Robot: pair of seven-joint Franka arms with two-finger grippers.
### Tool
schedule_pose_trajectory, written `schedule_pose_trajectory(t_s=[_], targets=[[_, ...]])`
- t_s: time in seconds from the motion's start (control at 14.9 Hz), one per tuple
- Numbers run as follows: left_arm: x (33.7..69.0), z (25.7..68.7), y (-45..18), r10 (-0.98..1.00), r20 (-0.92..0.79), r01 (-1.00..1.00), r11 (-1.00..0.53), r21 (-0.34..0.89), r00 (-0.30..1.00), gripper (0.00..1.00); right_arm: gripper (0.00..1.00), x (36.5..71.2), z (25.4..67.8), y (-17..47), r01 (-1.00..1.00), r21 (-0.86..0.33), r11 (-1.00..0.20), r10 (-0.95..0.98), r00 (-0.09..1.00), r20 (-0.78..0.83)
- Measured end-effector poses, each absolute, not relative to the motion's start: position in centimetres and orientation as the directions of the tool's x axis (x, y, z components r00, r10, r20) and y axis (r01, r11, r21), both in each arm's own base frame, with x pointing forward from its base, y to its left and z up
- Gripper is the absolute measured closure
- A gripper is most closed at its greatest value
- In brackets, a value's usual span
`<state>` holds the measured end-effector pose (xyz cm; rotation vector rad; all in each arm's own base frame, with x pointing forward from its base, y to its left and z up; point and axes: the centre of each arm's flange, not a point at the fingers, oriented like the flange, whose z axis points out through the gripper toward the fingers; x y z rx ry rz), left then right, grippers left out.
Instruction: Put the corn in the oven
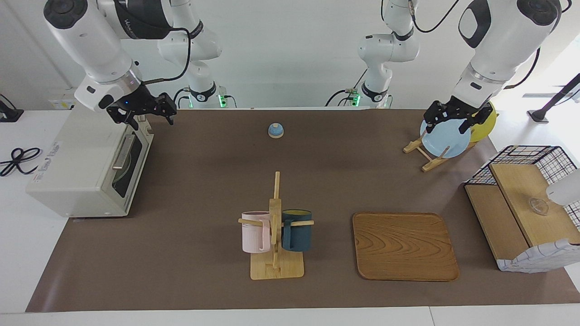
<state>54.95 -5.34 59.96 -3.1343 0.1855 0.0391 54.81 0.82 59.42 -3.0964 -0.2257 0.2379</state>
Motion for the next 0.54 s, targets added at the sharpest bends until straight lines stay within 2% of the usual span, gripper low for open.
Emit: schedule_pose_trajectory(t_s=[0.54], targets=[[54.95,59.96,-5.34,-0.118,-0.025,-0.118,-0.993,0.000,0.993,0.00,0.00,54.83,59.55,0.19,0.130,-0.038,-0.991,0.135,0.980,-0.147]])
